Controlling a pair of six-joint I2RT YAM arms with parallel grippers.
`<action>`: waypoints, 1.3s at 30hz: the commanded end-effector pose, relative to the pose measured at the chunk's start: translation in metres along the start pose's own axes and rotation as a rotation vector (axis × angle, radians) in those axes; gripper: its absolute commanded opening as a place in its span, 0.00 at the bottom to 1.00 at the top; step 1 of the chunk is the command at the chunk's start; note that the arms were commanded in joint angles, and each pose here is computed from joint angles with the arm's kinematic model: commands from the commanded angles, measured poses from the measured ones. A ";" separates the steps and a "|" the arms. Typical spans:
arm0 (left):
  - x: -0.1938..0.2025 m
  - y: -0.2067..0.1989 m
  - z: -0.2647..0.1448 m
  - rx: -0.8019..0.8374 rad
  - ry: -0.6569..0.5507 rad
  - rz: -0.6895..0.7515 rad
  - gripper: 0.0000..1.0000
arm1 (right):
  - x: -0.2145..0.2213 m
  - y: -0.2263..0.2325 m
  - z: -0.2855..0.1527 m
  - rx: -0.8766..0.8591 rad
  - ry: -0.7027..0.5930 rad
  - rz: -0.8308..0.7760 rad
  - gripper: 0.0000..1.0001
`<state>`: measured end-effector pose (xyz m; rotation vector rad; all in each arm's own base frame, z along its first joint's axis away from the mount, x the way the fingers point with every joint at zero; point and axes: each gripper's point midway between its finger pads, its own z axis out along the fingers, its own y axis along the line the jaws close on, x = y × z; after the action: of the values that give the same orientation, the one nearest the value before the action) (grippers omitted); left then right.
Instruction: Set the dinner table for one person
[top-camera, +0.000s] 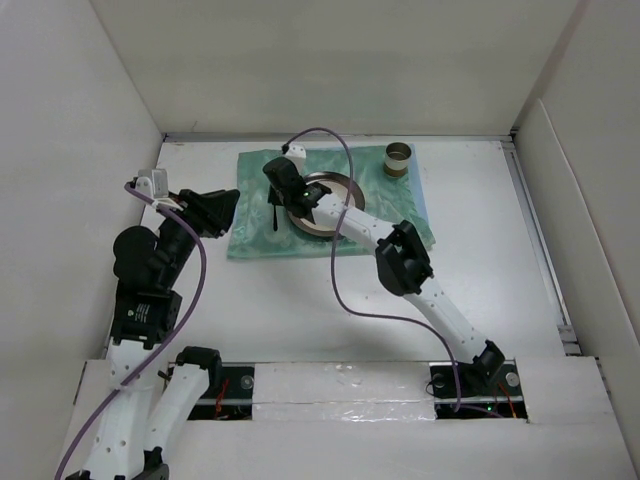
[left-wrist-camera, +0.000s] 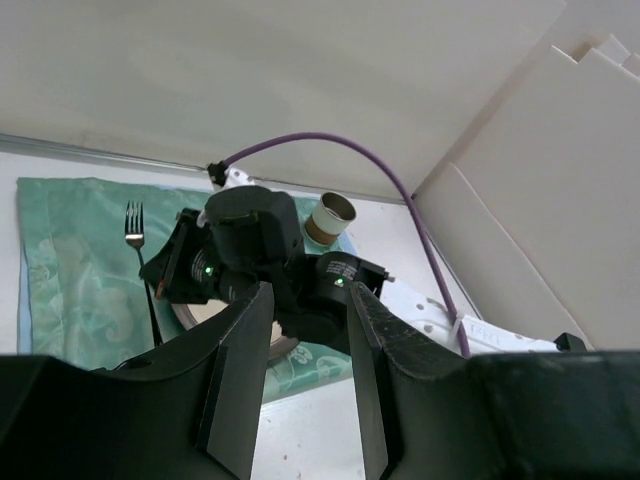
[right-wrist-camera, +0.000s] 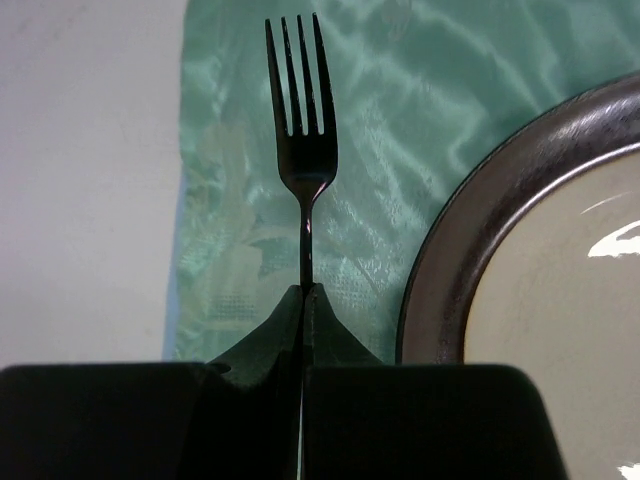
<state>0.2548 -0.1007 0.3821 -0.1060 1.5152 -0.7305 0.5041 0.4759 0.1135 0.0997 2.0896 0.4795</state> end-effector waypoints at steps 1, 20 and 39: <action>-0.007 -0.009 0.003 0.048 -0.029 0.023 0.33 | -0.004 0.020 -0.006 -0.059 -0.004 0.059 0.00; -0.006 -0.009 0.000 0.049 -0.034 0.020 0.33 | 0.037 0.014 0.001 -0.065 0.069 0.093 0.34; 0.006 -0.015 0.010 0.099 0.043 0.014 0.33 | -0.067 -0.106 -0.235 -0.056 -0.113 -0.001 0.00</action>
<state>0.2566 -0.1084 0.3745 -0.0738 1.5407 -0.7619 0.3706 0.3487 0.3066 0.0426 1.8408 0.6952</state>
